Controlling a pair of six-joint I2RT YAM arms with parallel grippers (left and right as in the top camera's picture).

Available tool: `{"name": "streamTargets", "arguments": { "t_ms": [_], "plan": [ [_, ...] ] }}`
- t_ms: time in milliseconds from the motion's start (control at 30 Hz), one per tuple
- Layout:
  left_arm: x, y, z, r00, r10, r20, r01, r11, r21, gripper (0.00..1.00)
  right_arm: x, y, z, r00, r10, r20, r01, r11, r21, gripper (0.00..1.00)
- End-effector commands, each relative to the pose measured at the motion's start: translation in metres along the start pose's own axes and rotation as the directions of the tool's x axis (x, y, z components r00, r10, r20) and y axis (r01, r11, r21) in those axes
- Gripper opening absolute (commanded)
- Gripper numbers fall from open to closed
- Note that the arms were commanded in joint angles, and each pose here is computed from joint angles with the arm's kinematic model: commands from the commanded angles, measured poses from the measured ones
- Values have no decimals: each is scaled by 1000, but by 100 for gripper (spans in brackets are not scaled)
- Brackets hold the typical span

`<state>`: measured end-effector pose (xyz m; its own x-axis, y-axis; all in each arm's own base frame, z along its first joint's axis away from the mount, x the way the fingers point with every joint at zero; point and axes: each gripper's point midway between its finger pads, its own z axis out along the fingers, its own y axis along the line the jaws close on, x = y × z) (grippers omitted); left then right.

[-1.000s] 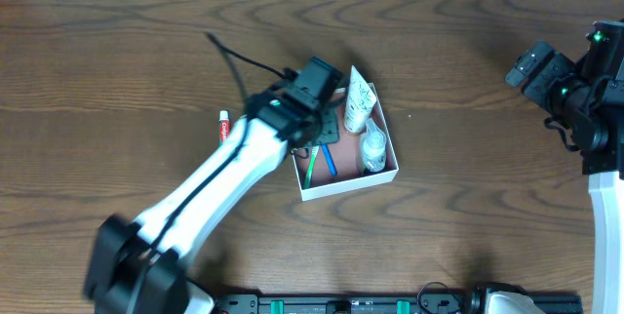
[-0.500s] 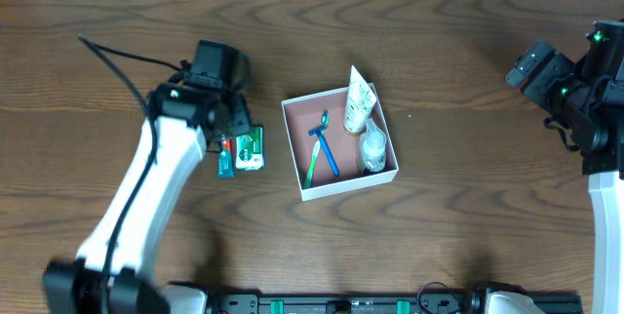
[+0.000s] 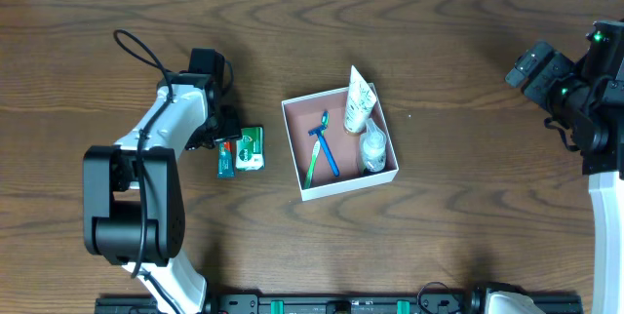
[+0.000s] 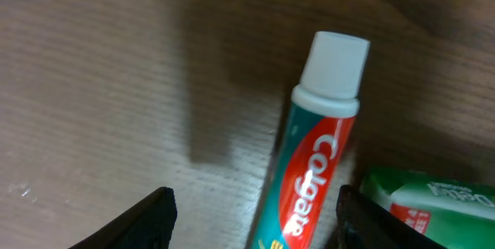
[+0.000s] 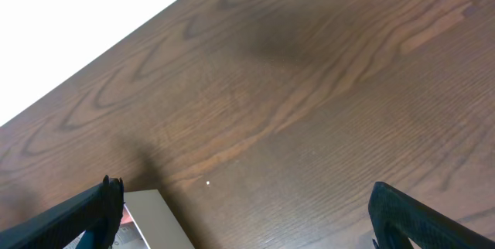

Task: Pack container
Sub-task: 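Grasp the Colgate toothpaste tube with the left gripper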

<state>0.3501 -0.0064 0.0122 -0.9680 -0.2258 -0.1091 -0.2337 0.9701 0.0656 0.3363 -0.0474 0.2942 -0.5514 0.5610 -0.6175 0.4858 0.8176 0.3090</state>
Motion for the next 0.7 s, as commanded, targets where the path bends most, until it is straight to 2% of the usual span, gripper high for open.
{"name": "streamTargets", "arguments": {
  "t_ms": [0,133,400,567,667],
  "plan": [
    [3,-1,6,998,63,-16,-62,998,10,66,-4,0,-2,1000,16,10,-16,1000,-2,99],
    [3,-2,16,997,75,-28,-75,997,7,60,-4,0,-2,1000,16,10,-16,1000,-2,99],
    [9,-2,29,995,79,-68,-79,997,-1,30,-4,0,-2,1000,16,10,-16,1000,-2,99],
    [3,-1,-6,996,79,-40,-79,997,6,15,-4,0,-2,1000,16,10,-16,1000,-2,99],
    [-2,-2,-50,997,82,15,-82,996,19,13,-4,0,-2,1000,16,10,-16,1000,-2,99]
  ]
}}
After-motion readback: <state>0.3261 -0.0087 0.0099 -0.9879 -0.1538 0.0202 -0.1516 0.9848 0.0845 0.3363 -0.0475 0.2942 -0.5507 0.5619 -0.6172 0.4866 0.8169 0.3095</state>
